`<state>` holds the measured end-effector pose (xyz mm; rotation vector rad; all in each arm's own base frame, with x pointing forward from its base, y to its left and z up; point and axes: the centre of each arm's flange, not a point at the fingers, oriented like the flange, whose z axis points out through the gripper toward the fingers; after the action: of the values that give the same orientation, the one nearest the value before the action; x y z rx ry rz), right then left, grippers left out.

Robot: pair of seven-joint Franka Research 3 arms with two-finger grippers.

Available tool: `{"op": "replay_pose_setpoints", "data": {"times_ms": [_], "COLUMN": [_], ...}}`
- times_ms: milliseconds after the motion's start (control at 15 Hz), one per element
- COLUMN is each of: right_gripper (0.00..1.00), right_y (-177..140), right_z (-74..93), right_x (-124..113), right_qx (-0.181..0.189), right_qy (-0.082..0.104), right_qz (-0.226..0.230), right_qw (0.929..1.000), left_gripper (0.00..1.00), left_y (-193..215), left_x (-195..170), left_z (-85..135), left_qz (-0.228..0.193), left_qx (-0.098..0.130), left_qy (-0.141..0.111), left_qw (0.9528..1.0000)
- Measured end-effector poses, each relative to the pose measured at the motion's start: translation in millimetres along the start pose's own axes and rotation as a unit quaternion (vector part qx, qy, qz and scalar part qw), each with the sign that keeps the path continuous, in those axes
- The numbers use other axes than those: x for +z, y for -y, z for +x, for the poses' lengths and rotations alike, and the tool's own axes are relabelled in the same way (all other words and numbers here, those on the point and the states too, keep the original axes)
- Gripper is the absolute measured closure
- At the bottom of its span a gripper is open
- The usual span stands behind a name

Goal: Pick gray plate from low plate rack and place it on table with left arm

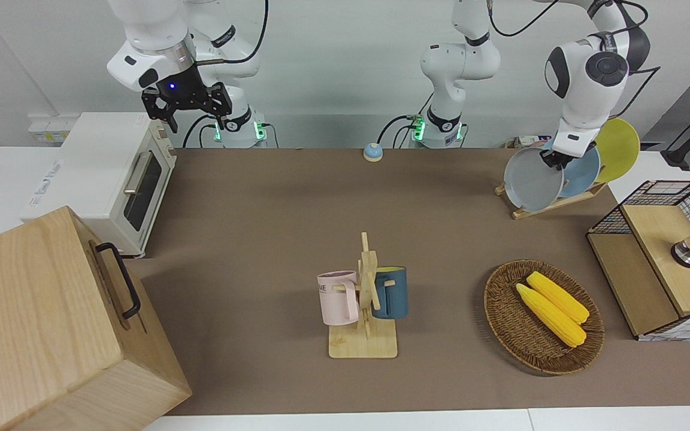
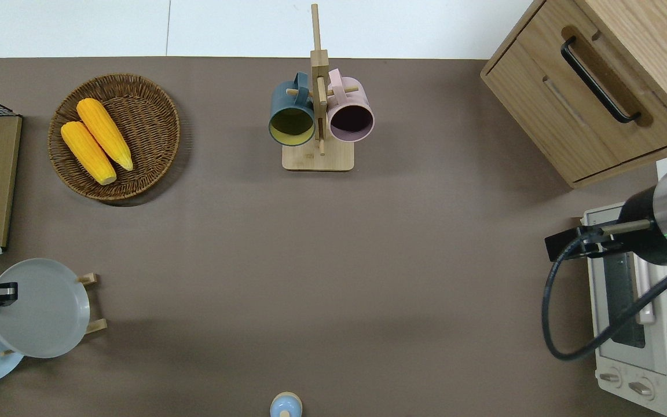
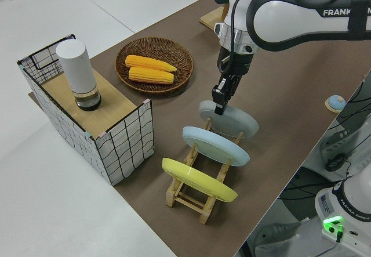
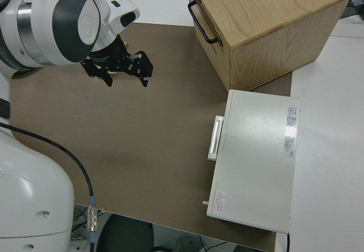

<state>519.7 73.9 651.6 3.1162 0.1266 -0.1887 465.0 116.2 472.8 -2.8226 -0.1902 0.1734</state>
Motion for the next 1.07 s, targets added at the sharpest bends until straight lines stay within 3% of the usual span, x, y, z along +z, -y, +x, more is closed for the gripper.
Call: {"op": "replay_pose_setpoints", "data": {"times_ms": [267,533,733,1067], "right_gripper": [0.01,0.01,0.01,0.01], "right_y": [0,0,0,0], "right_z": [0.0,0.0,0.0,0.0], "right_x": [0,0,0,0], "right_qx": [0.000,0.000,0.000,0.000], "right_qy": [0.000,0.000,0.000,0.000], "right_qz": [0.000,0.000,0.000,0.000], "right_qw": [1.0000,1.0000,1.0000,1.0000], "left_gripper": [0.91,0.91,0.91,0.91], "left_y": [13,14,-12,-54], "left_x": [-50,-74,-78,-57], "left_z": [0,-2,-4,-9], "left_qz": [0.006,0.000,-0.063,-0.163], "left_qx": [-0.001,0.006,0.011,0.014], "left_qy": [-0.012,-0.013,-0.007,0.009], "left_qw": [0.9999,0.9999,0.9980,0.9864]}}
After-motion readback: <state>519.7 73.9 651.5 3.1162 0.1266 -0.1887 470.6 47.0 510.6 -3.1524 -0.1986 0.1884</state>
